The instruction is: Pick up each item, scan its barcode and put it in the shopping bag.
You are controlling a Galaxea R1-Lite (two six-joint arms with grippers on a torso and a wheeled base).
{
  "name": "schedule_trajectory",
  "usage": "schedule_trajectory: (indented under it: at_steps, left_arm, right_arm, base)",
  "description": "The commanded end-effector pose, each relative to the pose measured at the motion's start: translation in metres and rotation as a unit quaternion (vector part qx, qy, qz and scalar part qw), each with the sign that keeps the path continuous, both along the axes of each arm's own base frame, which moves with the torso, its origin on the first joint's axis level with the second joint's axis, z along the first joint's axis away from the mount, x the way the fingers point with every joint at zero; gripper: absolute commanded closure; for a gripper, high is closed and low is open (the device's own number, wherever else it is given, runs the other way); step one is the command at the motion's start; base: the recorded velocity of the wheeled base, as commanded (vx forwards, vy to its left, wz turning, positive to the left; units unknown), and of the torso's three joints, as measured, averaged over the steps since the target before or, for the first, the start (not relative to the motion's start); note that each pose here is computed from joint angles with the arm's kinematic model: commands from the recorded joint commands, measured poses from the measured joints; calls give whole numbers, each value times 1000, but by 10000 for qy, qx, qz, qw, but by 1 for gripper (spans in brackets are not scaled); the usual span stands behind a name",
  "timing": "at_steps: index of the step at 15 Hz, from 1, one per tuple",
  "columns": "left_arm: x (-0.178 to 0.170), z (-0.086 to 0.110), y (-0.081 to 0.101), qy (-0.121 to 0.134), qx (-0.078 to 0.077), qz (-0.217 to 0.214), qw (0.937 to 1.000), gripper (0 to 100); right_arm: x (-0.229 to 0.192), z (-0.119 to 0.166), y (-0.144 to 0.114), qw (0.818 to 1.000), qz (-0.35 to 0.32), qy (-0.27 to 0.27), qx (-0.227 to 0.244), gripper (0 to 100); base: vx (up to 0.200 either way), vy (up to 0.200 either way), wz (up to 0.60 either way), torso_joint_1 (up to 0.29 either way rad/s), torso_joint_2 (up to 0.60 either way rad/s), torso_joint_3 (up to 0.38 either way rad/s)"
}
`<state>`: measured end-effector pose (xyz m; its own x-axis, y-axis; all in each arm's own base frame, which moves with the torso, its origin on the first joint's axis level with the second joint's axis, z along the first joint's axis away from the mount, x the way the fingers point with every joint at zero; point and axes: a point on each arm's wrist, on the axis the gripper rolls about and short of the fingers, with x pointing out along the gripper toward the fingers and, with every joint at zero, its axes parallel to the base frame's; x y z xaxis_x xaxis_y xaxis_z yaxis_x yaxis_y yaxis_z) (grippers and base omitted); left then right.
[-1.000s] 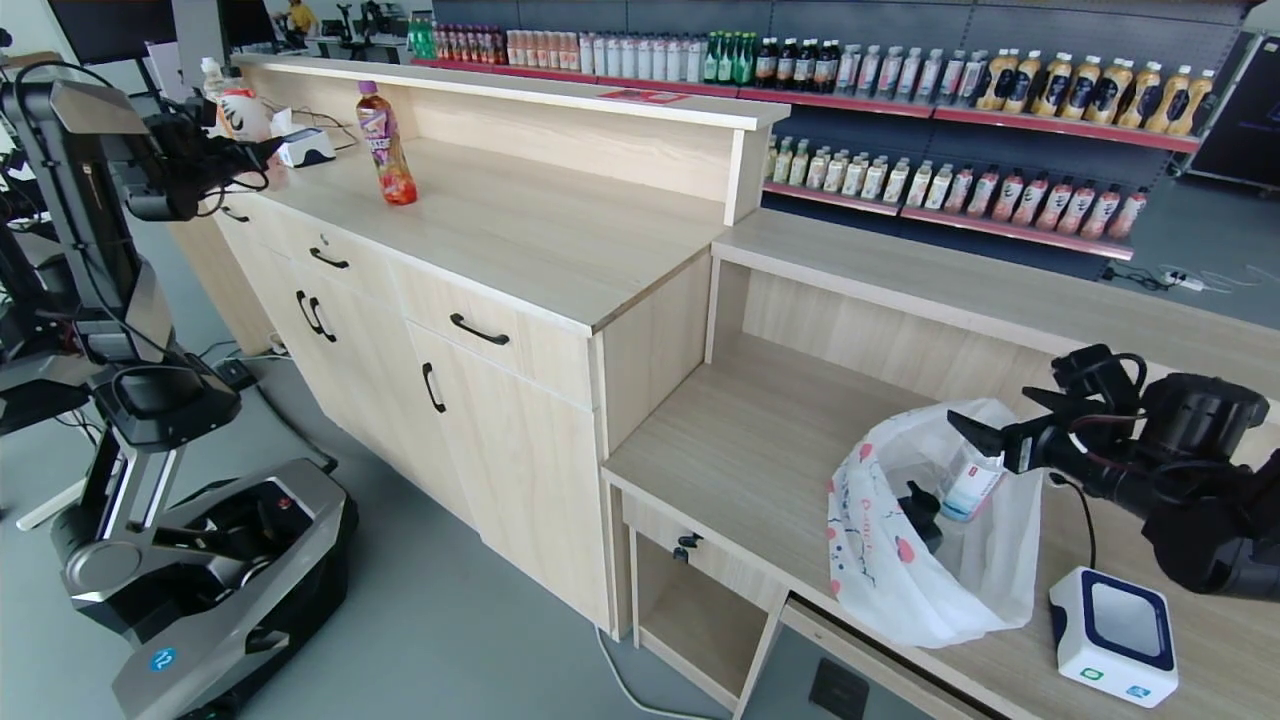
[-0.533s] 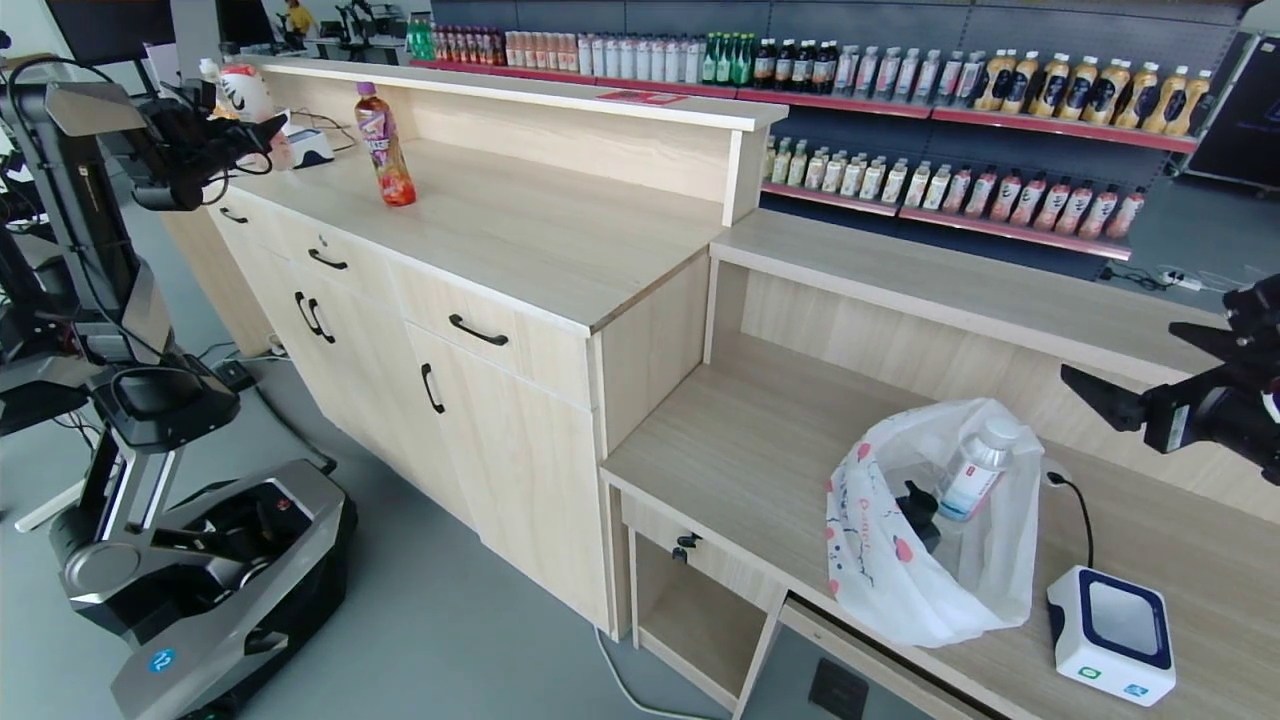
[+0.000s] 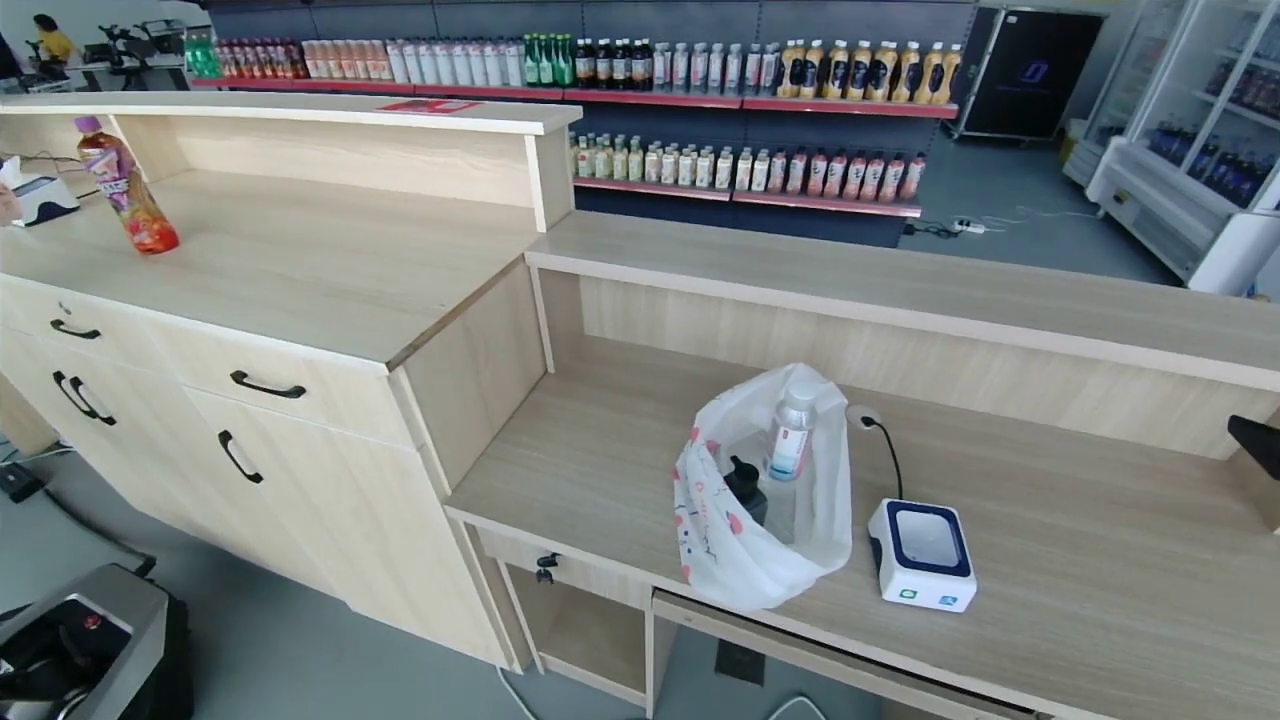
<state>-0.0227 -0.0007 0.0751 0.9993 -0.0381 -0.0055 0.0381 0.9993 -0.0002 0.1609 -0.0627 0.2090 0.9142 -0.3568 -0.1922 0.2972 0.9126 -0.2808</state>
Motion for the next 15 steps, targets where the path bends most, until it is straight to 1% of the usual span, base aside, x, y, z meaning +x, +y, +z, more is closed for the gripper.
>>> schedule_trajectory:
  at_steps: [1, 3, 5, 6, 7, 8, 9, 10, 12, 13, 14, 15]
  left_arm:
    - [0, 0, 0, 3, 0, 6, 10000, 0]
    - [0, 0, 0, 3, 0, -1, 10000, 0]
    - [0, 0, 0, 3, 8, -1, 10000, 0]
    - [0, 0, 0, 3, 0, -1, 10000, 0]
    - [0, 0, 0, 3, 8, 6, 10000, 0]
    - [0, 0, 0, 3, 0, 6, 10000, 0]
    - [0, 0, 0, 3, 0, 6, 10000, 0]
    - [0, 0, 0, 3, 0, 6, 10000, 0]
    - [0, 0, 0, 3, 0, -1, 10000, 0]
    - [0, 0, 0, 3, 0, -1, 10000, 0]
    - [0, 0, 0, 3, 0, -1, 10000, 0]
    - [0, 0, 0, 3, 0, -1, 10000, 0]
  right_arm:
    - [-25, -10, 11, 9994, -283, -13, 182, 0]
    - [-53, -42, 22, 9978, -413, 169, 485, 0]
    - [-84, -76, 34, 9947, -415, 181, 926, 0]
    - [-102, -94, 42, 9947, -238, 175, 987, 0]
    - [-118, -98, 49, 9951, 23, -59, 986, 0]
    - [-141, -113, 57, 9933, 121, -5, 1150, 0]
    - [-157, -125, 61, 9933, 104, -24, 1154, 0]
    - [-166, -131, 64, 9932, 108, -129, 1153, 0]
    - [-175, -131, 65, 9928, 478, -650, 888, 0]
    - [-175, -131, 65, 9927, 504, -661, 878, 0]
    - [-176, -132, 65, 9907, 739, -724, 881, 0]
    - [-176, -132, 65, 9898, 715, -745, 977, 0]
  base:
    - [0, 0, -600, 7, 2, -2]
    - [0, 0, -600, 0, 0, 2]
    - [0, 0, 0, 0, 0, 0]
    - [0, 0, 0, 0, 0, 0]
    - [0, 0, 0, 0, 0, 0]
    - [0, 0, 0, 0, 0, 0]
    - [0, 0, 0, 0, 0, 0]
    - [0, 0, 0, 0, 0, 0]
    - [0, 0, 0, 0, 0, 0]
    - [0, 0, 0, 0, 0, 0]
    - [0, 0, 0, 0, 0, 0]
    - [0, 0, 0, 0, 0, 0]
